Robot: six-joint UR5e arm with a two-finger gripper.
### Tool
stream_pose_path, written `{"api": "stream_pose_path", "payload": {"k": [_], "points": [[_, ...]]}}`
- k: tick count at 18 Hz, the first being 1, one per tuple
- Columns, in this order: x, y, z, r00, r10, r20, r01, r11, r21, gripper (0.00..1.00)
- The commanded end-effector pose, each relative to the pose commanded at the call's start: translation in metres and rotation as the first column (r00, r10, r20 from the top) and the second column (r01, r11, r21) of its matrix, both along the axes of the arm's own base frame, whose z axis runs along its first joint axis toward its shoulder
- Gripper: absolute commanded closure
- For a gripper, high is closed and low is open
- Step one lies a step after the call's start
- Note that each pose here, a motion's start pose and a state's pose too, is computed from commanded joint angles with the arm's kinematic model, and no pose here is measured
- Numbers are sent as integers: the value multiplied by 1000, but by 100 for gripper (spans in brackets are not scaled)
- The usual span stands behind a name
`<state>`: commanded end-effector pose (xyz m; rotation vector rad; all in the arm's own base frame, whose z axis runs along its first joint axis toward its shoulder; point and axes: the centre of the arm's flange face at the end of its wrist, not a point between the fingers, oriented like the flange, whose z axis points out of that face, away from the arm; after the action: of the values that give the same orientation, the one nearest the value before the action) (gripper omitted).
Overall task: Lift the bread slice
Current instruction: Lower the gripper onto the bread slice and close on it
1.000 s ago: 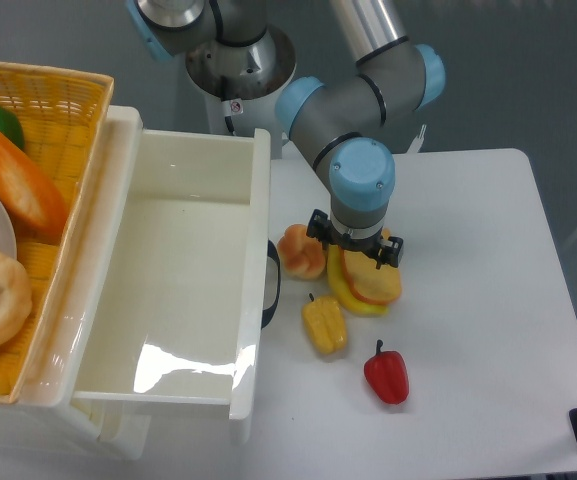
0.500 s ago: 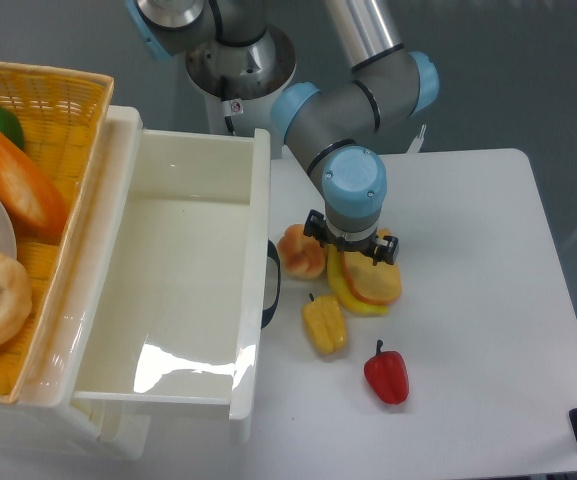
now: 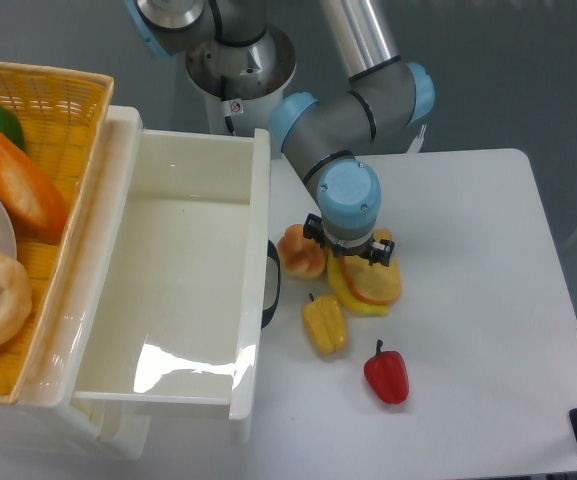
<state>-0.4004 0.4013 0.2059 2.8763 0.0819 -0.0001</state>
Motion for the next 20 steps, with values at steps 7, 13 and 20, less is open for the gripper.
{"api": "stream_pose_path", "payload": {"k": [7, 13, 20], "points": [[-5, -1, 4, 1000, 2, -6, -2, 1000, 6, 34], [-6, -2, 5, 1000, -2, -4, 2, 1000, 8, 63], [-8, -3, 7, 1000, -7, -6, 7, 1000, 11, 95]]}}
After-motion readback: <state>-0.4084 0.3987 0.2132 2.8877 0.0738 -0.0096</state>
